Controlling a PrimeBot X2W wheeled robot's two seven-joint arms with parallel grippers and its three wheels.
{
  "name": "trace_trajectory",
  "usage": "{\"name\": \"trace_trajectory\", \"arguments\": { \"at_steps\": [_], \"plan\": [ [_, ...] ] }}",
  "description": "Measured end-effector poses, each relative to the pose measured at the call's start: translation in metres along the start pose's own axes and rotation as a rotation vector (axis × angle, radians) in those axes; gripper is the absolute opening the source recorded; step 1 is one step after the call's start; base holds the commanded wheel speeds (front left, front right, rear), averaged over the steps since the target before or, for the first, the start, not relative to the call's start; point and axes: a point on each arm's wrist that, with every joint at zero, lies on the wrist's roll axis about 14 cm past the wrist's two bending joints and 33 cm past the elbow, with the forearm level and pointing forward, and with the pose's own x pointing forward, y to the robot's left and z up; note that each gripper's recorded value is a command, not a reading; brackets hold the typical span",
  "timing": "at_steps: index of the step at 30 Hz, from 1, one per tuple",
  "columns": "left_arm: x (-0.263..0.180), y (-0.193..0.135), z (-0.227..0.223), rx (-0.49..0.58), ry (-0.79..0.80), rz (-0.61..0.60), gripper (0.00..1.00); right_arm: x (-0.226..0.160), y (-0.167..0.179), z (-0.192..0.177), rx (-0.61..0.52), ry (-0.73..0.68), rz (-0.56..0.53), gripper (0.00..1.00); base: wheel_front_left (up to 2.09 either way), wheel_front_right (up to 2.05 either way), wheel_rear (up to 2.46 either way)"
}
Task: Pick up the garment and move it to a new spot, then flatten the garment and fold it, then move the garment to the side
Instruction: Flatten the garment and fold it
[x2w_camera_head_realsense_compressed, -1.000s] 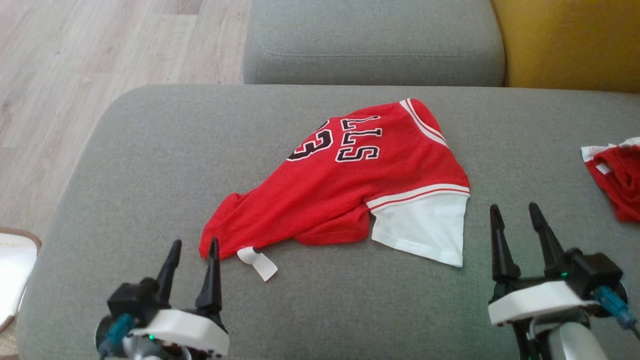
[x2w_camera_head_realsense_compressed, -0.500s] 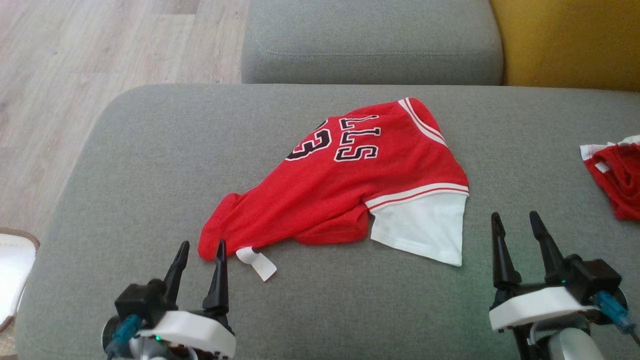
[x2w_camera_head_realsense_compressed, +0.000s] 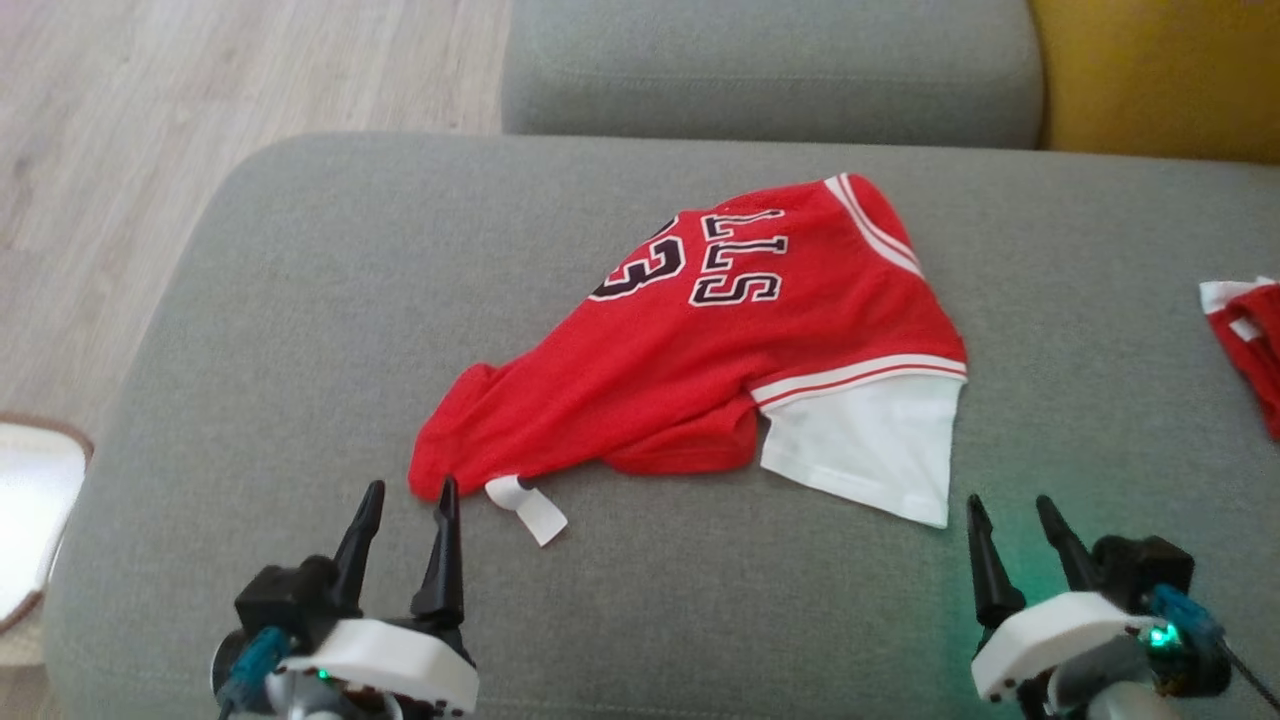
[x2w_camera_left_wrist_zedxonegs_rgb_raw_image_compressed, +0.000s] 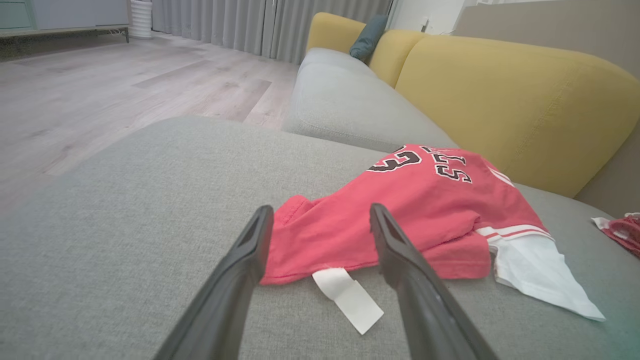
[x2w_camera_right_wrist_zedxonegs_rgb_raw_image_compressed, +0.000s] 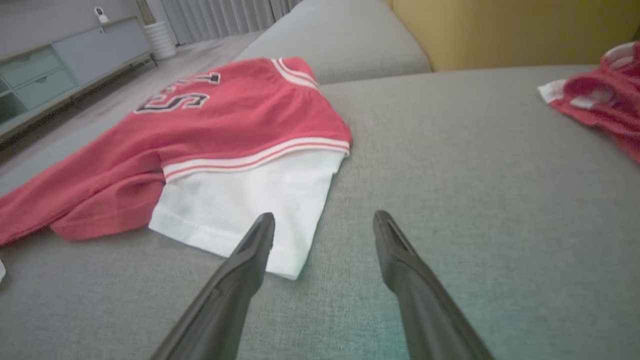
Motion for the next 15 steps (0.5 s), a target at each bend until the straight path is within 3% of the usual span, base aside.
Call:
{"name": "trace_trajectory", "arguments": {
  "at_steps": [11, 15],
  "plan": [
    [0.005, 0.017, -0.001, -0.009, 0.01, 0.065, 1.0, 0.035, 0.012, -0.047, 0.013, 0.194, 0.035, 1.0, 0.0, 0.0, 0.0],
    [0.003, 0.022, -0.003, -0.008, 0.016, 0.085, 1.0, 0.042, 0.015, -0.052, 0.005, 0.205, 0.042, 1.0, 0.0, 0.0, 0.0]
  ]
}}
